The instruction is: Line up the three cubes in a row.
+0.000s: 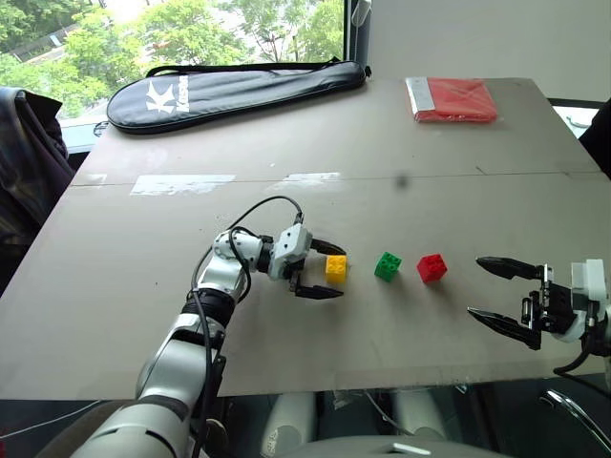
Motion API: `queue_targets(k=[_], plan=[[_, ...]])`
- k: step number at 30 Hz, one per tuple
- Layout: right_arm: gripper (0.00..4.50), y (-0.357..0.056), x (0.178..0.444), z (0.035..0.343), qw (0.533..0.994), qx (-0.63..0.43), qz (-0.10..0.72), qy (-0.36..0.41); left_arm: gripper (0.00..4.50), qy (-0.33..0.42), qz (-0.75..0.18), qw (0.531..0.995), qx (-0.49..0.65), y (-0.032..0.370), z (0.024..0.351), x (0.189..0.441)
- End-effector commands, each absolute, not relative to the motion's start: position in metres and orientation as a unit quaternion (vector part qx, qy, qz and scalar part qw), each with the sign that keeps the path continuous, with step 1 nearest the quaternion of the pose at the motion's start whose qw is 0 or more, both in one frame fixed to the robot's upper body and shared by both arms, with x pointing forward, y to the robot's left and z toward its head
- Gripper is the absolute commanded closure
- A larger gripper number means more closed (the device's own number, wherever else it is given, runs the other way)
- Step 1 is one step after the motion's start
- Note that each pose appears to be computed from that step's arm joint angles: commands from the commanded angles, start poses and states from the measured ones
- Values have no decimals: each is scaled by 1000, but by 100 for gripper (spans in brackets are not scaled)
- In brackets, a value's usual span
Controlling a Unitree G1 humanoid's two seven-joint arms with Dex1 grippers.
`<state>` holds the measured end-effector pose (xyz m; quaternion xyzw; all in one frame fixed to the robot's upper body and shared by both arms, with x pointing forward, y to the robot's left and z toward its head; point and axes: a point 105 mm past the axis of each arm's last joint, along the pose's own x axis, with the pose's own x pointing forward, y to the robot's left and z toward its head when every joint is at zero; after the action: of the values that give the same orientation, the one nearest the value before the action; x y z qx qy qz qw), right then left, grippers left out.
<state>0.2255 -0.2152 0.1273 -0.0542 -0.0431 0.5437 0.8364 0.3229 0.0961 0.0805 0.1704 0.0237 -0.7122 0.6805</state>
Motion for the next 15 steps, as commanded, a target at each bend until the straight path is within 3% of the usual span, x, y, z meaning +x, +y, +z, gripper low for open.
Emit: queue_targets(k=[1,9,15], plan=[[0,-215,225,137,833,-73,545,-61,11,8,-700,693,174,96,86,328],[0,-213,228,136,833,-74,545,-64,11,-17,-688,706,164,97,95,326],[0,-204,224,145,840,-56,532,-86,11,-46,-689,705,160,105,122,312]])
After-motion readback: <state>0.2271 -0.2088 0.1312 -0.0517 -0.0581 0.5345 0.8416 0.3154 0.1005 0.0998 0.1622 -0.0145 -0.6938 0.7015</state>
